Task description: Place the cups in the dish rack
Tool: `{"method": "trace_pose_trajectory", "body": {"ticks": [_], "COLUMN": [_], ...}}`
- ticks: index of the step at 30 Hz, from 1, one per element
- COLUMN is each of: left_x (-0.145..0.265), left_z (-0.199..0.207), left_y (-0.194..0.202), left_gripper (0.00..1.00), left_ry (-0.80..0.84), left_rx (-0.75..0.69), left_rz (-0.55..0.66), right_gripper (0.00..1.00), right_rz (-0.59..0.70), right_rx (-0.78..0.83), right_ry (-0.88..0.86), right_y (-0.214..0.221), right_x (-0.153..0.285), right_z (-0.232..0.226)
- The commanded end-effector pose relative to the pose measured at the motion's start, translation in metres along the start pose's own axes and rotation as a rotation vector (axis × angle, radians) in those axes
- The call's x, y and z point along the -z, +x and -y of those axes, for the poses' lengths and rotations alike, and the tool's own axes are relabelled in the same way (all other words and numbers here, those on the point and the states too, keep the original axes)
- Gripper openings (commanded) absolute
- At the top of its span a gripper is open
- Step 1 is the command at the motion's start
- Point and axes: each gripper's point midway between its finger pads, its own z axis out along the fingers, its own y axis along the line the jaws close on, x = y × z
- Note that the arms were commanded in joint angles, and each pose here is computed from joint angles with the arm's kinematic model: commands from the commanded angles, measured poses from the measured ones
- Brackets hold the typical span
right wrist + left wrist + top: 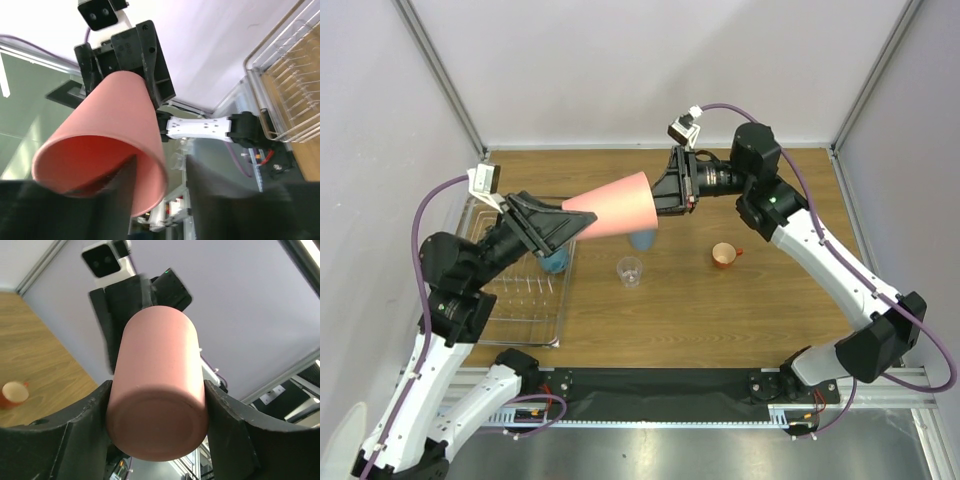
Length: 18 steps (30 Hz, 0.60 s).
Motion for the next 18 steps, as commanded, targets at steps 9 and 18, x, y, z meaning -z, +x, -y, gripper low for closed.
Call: {"method": "trace_pose_trajectory", "body": {"ticks": [9,18], "left_x": [0.029,0.132], "left_z": [-0.079,-0.194], "left_y": [-0.054,-0.094], "left_gripper": [0.0,0.0], "left_ry": [-0.598,-1.448], "left_rx": [-0.174,-0.167], "left_rz": [0.075,0.123], "right_gripper": [0.96,0.95], "right_rz": [0.154,0.078], "right_rx": [-0.139,-0.177], "right_ry": [0.663,0.971], "right_y": [-0.012,0.009], "right_x": [0.108,0.151], "right_z": [0.128,0.18]}}
